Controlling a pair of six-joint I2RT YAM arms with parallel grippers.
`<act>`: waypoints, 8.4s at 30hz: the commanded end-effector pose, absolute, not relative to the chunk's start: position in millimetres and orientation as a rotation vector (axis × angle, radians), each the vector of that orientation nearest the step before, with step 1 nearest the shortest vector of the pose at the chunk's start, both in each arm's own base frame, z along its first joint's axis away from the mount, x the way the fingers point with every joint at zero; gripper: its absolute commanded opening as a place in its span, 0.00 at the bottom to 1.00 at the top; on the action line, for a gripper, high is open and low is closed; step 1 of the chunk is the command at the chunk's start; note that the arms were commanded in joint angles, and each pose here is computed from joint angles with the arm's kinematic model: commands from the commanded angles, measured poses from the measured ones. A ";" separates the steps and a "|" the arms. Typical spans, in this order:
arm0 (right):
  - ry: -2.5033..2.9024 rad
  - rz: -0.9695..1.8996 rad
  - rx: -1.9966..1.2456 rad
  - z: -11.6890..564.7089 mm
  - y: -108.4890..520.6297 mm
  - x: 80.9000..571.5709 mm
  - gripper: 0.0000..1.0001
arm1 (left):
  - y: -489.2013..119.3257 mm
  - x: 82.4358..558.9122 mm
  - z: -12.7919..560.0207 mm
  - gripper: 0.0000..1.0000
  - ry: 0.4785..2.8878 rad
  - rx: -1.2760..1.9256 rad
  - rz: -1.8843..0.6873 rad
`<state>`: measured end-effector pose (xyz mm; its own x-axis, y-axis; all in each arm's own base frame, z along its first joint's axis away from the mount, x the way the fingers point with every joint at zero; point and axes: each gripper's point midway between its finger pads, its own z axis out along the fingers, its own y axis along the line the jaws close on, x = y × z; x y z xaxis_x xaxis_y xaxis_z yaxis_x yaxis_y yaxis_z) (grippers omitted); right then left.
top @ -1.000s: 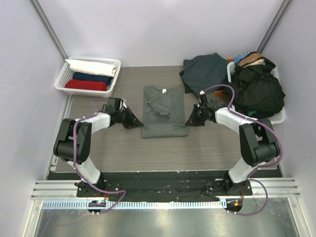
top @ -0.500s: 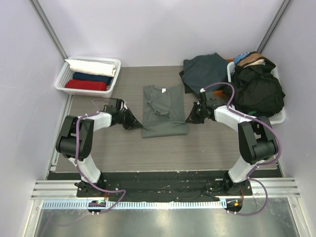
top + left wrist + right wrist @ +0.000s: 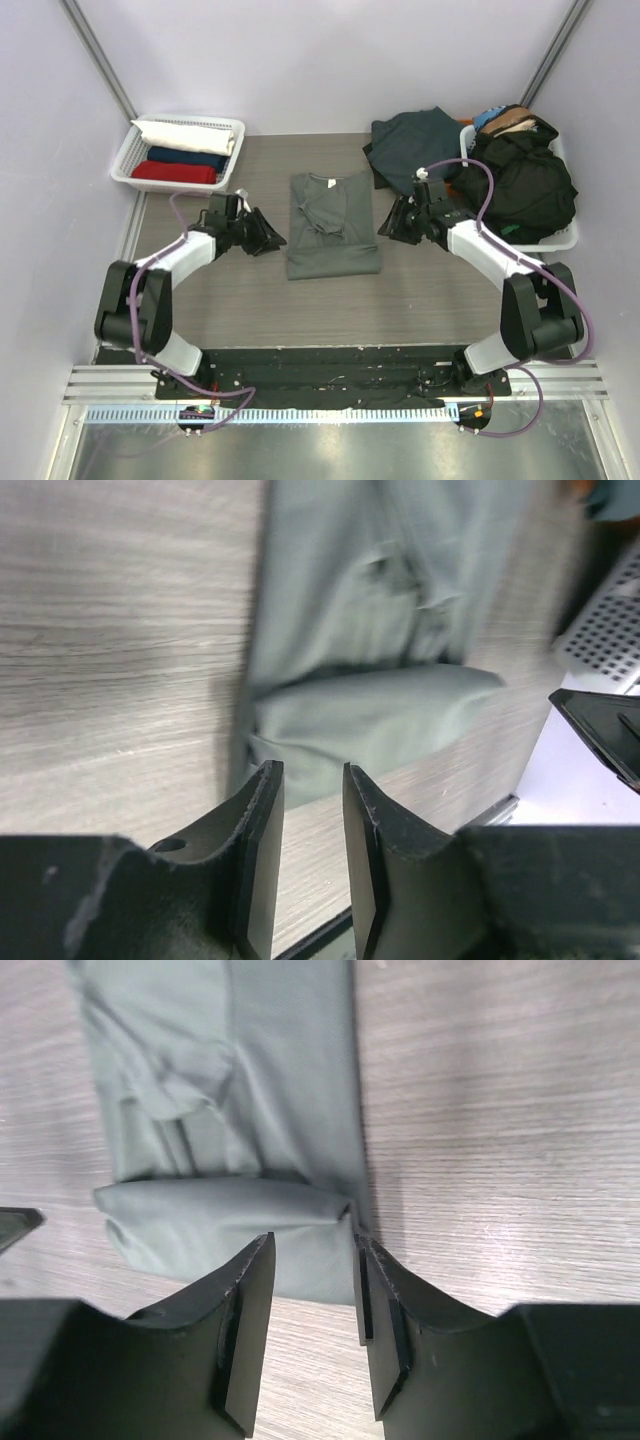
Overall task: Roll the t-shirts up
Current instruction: Roll the T-shirt to the center of the board.
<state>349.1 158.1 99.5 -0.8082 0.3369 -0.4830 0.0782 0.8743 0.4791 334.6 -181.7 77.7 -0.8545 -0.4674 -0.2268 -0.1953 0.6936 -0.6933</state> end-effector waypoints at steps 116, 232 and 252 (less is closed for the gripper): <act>2.642 0.513 0.075 29.4 170.8 305.3 0.34 | -220.0 282.5 29.2 0.20 2.617 -0.163 -0.844; 2.581 0.561 0.313 62.5 155.5 359.5 0.01 | -205.1 356.8 51.3 0.11 2.588 -0.427 -1.058; 2.371 0.884 0.151 147.6 191.2 340.6 0.15 | -210.4 334.5 125.9 0.26 2.427 -0.291 -0.940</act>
<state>348.5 160.7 118.4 -0.8183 0.3189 -0.4782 0.0437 0.8640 0.5016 346.6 -196.1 101.9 -0.8573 -0.4066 -0.3158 -0.0970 0.7300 -0.6765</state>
